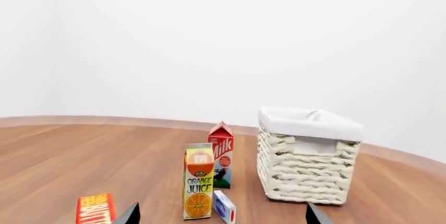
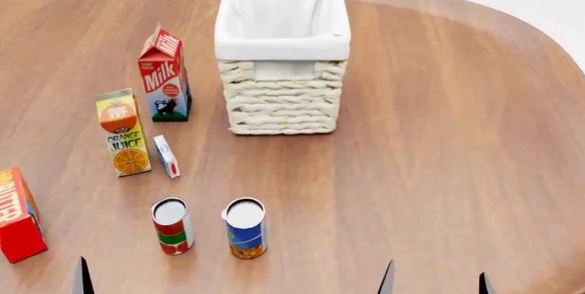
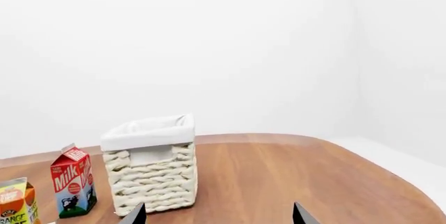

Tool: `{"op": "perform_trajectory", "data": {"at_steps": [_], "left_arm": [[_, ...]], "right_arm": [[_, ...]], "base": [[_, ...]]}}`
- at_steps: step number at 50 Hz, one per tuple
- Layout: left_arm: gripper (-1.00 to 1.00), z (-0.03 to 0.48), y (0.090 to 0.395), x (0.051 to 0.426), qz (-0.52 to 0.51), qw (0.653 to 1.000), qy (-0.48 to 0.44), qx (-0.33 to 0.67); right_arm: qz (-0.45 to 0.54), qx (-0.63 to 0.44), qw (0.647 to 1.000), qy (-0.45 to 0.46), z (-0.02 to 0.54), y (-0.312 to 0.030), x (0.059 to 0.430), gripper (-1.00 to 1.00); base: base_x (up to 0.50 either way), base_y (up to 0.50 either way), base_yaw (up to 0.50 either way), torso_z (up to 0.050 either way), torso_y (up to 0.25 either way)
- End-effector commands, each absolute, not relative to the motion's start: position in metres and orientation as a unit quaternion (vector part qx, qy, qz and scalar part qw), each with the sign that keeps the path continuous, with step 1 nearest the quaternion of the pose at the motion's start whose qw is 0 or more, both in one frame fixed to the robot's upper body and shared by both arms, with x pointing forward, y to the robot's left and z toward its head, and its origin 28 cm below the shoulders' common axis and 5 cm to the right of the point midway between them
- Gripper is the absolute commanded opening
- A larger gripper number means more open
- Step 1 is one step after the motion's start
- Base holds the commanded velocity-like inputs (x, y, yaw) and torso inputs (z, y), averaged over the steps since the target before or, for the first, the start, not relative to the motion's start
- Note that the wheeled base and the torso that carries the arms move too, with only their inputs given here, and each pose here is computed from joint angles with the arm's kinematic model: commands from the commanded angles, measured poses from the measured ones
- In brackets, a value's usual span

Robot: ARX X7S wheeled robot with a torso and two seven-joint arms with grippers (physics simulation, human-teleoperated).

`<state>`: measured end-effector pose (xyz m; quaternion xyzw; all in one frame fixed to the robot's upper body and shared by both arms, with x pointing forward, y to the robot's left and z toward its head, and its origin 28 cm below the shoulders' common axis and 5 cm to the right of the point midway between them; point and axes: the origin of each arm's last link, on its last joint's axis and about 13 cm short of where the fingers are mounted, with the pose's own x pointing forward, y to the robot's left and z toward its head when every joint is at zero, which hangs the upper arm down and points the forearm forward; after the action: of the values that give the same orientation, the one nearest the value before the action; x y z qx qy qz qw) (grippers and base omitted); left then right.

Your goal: Pick up the alphabet soup, and put it in the basket.

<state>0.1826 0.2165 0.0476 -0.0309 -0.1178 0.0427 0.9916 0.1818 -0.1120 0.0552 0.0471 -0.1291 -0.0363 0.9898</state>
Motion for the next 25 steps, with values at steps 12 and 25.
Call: {"op": "perform_trajectory", "data": {"at_steps": [12, 25], "left_arm": [[1.0, 0.0484, 0.2162, 0.1817, 0.043, 0.992, -0.118, -0.031], [1.0, 0.0478, 0.2167, 0.1821, 0.043, 0.992, -0.118, -0.031]], "right_arm": [[-0.036, 0.049, 0.99, -0.126, 0.0546, -0.1118, 0.1822, 1.0], [-0.037, 0.05, 0.99, -0.126, 0.0547, -0.1122, 0.1821, 1.0]], "base": [[0.21, 0.0, 0.0, 0.0, 0.0], [0.17, 0.0, 0.0, 0.0, 0.0]]}}
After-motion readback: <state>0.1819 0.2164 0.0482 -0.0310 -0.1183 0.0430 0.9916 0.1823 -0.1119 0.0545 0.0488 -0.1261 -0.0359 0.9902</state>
